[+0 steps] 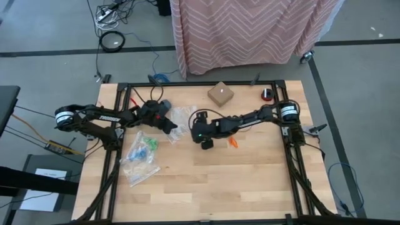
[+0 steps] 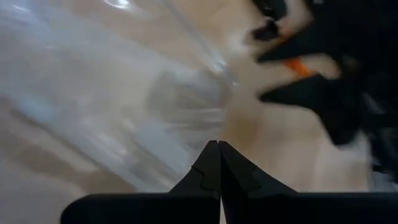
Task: Sort rubber bands
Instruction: Open the transparent zip bag
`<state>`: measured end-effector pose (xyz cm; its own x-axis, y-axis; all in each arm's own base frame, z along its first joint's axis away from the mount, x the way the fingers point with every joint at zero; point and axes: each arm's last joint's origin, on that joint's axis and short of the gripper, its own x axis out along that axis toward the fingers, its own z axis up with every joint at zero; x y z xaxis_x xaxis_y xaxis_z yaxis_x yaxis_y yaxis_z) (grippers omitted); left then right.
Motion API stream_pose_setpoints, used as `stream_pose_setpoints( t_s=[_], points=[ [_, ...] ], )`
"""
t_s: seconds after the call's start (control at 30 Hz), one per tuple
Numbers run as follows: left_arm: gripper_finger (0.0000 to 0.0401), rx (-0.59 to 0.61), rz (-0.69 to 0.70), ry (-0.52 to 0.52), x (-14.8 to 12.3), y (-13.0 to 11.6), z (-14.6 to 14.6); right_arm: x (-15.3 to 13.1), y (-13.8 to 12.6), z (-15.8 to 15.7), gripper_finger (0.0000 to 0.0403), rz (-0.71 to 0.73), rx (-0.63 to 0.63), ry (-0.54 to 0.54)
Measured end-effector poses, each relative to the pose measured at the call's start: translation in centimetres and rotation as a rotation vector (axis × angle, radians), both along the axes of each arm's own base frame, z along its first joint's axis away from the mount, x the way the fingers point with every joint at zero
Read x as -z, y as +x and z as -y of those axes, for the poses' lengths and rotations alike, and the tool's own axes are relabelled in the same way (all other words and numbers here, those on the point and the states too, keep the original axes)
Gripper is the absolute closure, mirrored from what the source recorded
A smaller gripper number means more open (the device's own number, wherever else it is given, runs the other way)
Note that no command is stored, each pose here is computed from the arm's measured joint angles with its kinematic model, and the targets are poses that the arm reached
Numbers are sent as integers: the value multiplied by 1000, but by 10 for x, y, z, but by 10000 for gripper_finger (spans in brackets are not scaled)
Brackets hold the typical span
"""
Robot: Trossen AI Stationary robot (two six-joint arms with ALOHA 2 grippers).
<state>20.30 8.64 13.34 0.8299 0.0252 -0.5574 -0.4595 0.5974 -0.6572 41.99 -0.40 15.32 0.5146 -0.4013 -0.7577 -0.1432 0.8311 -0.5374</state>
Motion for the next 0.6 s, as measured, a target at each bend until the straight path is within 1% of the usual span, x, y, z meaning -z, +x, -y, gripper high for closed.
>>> stream_pose_setpoints(
  t_s=[0.07,0.17,0.3,0.4,0.53,0.6],
  points=[
    [400,-32,-40,15,3,-3,-2,-7,6,-4,206,-18,-18,8],
    [400,-49,-76,18,5,-6,-4,-18,15,-5,207,23,-36,32],
    [400,-4,-83,37,6,-7,-4,-16,14,5,208,-2,-25,50],
    [400,25,-79,45,6,-7,-3,-15,13,12,208,-13,-36,105],
    [399,52,-75,57,6,-7,-3,-15,13,17,213,-15,-36,124],
    [399,55,-73,57,6,-6,-3,-14,13,20,215,-15,-46,153]
  ],
)
